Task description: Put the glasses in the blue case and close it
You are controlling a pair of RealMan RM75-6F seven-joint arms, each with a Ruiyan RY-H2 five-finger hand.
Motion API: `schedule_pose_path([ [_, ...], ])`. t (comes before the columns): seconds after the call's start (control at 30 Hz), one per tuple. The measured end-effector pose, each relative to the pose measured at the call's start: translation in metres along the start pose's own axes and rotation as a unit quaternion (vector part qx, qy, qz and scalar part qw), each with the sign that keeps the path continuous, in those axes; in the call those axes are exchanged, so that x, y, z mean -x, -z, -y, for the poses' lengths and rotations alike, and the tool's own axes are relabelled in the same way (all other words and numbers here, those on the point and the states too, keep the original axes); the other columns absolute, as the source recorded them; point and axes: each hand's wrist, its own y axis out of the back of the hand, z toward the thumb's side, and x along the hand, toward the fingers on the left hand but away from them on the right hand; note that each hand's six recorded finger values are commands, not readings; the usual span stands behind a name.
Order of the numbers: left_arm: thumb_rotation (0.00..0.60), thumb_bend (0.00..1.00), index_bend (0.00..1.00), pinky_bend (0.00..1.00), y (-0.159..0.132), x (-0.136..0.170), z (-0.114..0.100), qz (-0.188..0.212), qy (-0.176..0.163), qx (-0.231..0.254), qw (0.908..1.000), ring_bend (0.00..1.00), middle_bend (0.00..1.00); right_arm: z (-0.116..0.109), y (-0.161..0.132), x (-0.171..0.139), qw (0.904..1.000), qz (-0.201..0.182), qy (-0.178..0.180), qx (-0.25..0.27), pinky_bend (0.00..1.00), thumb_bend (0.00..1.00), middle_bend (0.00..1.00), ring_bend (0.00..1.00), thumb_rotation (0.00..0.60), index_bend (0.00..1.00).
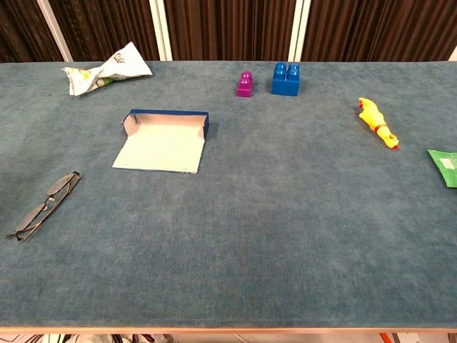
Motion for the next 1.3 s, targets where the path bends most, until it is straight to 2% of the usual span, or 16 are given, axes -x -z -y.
schedule_pose_path([
  [0.6,0.6,0.23,0.1,0.0,0.0,0.0,0.0,-0.006,-0.003,-0.003,1.0,0.01,0.06,0.003,-0.001,-0.001,0.9999,-0.001,-0.01,-0.002,0.24,0.14,0.02,0.12,0.6,0.0],
  [1.0,0.6,0.23,0.11,0.0,-0.01,-0.002,0.005,0.021,0.002,-0.006,0.9998,0.01,0.06,0.001,0.003,-0.002,0.9999,0.006,-0.011,0.005,0.24,0.14,0.02,0.12,0.6,0.0],
  [1.17,0.6,0.23,0.12,0.0,-0.024,-0.009,0.012,0.064,0.016,-0.019,0.9977,0.01,0.06,0.002,0.004,-0.002,0.9997,0.015,-0.014,0.015,0.24,0.14,0.02,0.12,0.6,0.0],
  [1.3,0.6,0.23,0.13,0.0,-0.05,-0.024,0.021,0.135,0.05,-0.048,0.9884,0.01,0.06,0.002,0.003,-0.003,0.9997,0.015,-0.014,0.015,0.24,0.14,0.02,0.12,0.6,0.0],
])
